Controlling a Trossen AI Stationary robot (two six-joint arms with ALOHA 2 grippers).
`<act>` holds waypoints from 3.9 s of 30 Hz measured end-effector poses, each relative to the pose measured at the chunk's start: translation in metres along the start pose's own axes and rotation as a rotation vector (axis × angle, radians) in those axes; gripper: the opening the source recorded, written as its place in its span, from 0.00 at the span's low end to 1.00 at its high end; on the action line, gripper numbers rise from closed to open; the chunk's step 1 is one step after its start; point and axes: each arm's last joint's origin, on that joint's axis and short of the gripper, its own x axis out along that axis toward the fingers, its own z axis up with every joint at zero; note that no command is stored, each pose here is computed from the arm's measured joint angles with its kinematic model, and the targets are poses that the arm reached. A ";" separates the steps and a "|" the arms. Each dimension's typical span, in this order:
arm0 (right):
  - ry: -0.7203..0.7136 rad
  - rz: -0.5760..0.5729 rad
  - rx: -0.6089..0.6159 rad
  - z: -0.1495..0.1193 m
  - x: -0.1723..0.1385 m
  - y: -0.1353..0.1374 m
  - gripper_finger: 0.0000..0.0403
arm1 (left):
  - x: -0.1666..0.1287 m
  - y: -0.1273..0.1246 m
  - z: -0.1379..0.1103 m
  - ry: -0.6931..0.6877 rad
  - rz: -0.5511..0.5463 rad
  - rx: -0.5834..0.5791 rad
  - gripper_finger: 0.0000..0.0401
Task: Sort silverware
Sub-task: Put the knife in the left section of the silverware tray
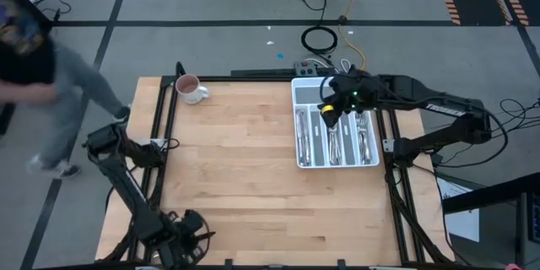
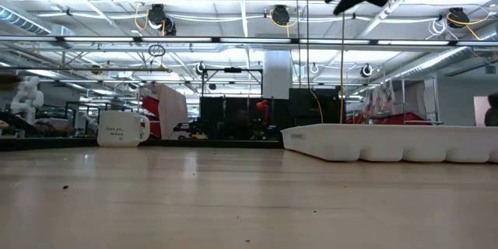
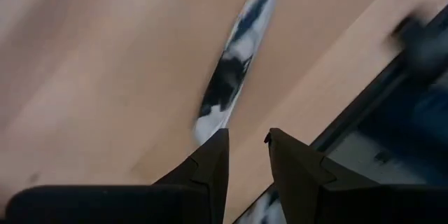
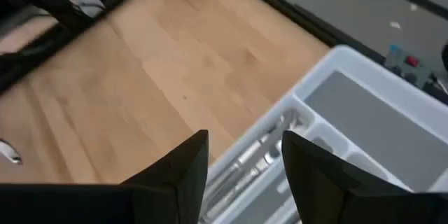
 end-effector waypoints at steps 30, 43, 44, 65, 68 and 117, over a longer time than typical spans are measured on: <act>0.017 -0.005 0.007 0.001 0.000 0.001 0.43 | 0.056 0.012 -0.042 0.194 0.186 0.269 0.54; 0.024 -0.003 -0.007 0.000 0.000 0.002 0.43 | 0.064 0.009 -0.025 0.202 0.227 0.369 0.06; 0.024 -0.003 -0.013 0.000 0.000 0.002 0.43 | 0.064 0.008 -0.022 0.207 0.229 0.375 0.06; 0.030 -0.012 -0.087 -0.001 0.000 0.001 0.43 | 0.051 -0.004 0.104 0.014 0.181 0.492 0.00; 0.028 -0.017 -0.090 -0.001 0.000 0.001 0.43 | 0.047 -0.005 0.131 -0.083 0.211 0.511 0.00; 0.405 0.101 -0.562 -0.052 0.131 0.071 0.45 | 0.014 0.007 0.189 -0.151 0.062 0.333 0.53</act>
